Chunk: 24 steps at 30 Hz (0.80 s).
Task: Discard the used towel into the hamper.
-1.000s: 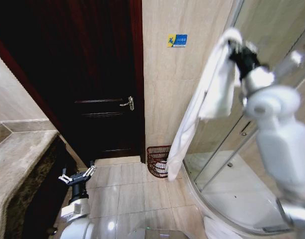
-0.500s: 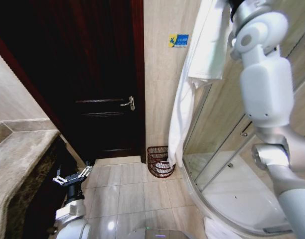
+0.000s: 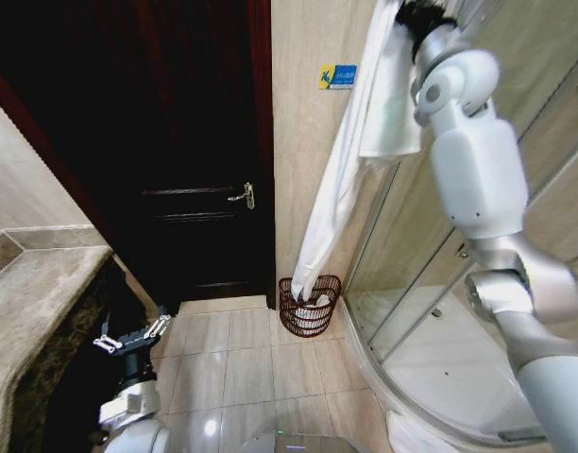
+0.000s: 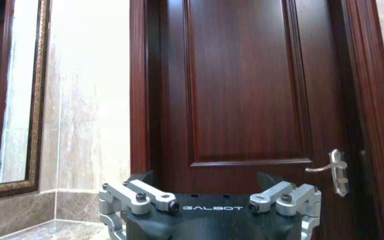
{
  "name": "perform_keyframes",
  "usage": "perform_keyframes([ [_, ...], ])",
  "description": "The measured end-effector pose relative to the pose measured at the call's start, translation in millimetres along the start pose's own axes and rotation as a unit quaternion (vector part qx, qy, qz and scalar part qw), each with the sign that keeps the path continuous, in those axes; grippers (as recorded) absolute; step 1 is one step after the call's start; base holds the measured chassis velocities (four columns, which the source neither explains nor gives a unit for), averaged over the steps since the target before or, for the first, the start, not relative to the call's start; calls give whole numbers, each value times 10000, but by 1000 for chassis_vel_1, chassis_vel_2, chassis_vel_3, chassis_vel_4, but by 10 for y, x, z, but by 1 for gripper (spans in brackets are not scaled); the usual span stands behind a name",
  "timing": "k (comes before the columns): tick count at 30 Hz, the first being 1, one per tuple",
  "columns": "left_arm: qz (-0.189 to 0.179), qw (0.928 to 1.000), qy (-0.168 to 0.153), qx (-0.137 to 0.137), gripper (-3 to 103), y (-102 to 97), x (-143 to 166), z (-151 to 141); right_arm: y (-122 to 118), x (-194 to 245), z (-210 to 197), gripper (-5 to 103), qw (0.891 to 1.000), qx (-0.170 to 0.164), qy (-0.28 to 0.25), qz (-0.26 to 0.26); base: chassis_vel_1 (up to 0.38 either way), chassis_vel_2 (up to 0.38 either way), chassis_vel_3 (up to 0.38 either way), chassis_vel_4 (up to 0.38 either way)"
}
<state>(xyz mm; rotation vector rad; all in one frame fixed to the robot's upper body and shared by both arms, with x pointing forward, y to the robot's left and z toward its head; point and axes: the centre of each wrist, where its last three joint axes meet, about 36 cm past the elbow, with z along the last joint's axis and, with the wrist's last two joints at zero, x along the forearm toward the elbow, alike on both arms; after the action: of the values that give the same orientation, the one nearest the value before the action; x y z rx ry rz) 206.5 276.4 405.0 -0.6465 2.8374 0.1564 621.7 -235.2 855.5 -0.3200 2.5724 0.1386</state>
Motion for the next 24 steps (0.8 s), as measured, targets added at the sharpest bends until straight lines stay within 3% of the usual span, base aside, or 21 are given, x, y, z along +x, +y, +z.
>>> perform_keyframes([
  [15,69,10000,33,-12,100,-44,41,-28,-236,175,417,2,9992,44,355,164,0,0,0,0],
  [24,105,9999,43,-23,100,-67,55,-25,-183,326,537,2,9989,28,450,100,0,0,0,0],
])
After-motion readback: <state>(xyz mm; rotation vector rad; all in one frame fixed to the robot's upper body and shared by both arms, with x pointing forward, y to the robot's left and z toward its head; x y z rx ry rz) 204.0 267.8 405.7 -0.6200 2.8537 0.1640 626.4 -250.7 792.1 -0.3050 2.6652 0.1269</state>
